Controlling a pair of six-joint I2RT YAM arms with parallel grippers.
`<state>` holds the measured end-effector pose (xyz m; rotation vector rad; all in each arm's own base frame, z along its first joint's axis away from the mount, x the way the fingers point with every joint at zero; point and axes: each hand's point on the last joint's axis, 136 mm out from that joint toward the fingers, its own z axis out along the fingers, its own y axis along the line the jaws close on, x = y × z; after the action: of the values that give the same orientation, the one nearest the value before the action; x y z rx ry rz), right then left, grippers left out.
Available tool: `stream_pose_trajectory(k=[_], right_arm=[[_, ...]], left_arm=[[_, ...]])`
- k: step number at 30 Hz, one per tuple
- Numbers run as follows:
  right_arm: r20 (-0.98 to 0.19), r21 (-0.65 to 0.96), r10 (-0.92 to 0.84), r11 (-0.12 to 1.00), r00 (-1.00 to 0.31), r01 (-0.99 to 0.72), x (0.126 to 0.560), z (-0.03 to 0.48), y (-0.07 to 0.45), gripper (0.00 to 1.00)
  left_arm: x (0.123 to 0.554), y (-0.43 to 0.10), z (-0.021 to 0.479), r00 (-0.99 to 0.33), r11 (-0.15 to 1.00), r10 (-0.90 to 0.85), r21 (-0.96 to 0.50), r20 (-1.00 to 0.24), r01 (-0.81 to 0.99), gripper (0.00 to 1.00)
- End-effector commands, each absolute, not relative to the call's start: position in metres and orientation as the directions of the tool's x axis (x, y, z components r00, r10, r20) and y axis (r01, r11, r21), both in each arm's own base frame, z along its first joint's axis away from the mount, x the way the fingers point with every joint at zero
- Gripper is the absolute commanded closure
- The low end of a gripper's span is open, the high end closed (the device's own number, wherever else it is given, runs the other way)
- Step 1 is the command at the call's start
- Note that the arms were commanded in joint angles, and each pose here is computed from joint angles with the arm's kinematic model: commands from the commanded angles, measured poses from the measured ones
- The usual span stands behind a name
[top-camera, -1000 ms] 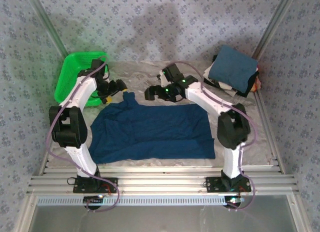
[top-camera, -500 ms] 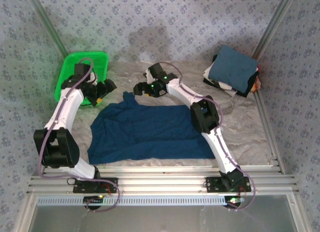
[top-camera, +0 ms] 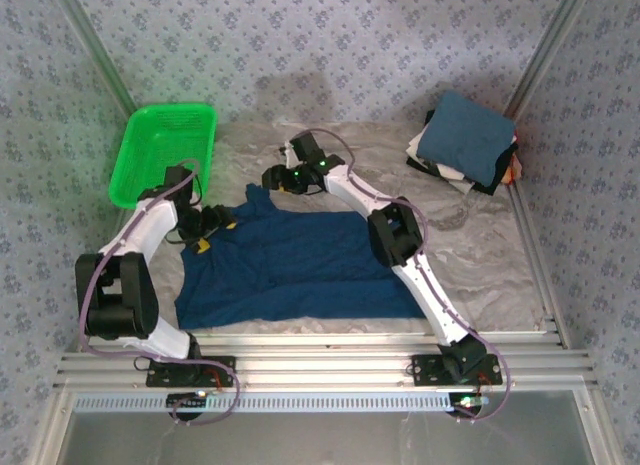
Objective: Fold and stack the t-shirts
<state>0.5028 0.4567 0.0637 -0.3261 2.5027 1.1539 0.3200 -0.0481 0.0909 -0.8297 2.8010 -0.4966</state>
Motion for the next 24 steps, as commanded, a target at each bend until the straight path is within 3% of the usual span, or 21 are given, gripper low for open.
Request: stream_pose_trajectory(k=[1, 11, 24], right_arm=[[-0.408, 0.710, -0.078, 0.600, -0.910, -0.370, 0.494, 0.055, 0.477, 0.42], [-0.390, 0.698, -0.098, 0.617, -0.916, -0.363, 0.483, 0.041, 0.484, 0.44], [-0.401, 0.695, -0.105, 0.612, -0.910, -0.377, 0.477, 0.045, 0.493, 0.64]], left_arm=[[0.323, -0.046, 0.083, -0.823, 0.788, -0.562, -0.351, -0.078, -0.505, 0.22], [0.322, -0.041, 0.059, -0.822, 0.786, -0.568, -0.321, -0.038, -0.528, 0.23], [0.319, -0.034, 0.038, -0.810, 0.772, -0.586, -0.307, -0.004, -0.557, 0.24]])
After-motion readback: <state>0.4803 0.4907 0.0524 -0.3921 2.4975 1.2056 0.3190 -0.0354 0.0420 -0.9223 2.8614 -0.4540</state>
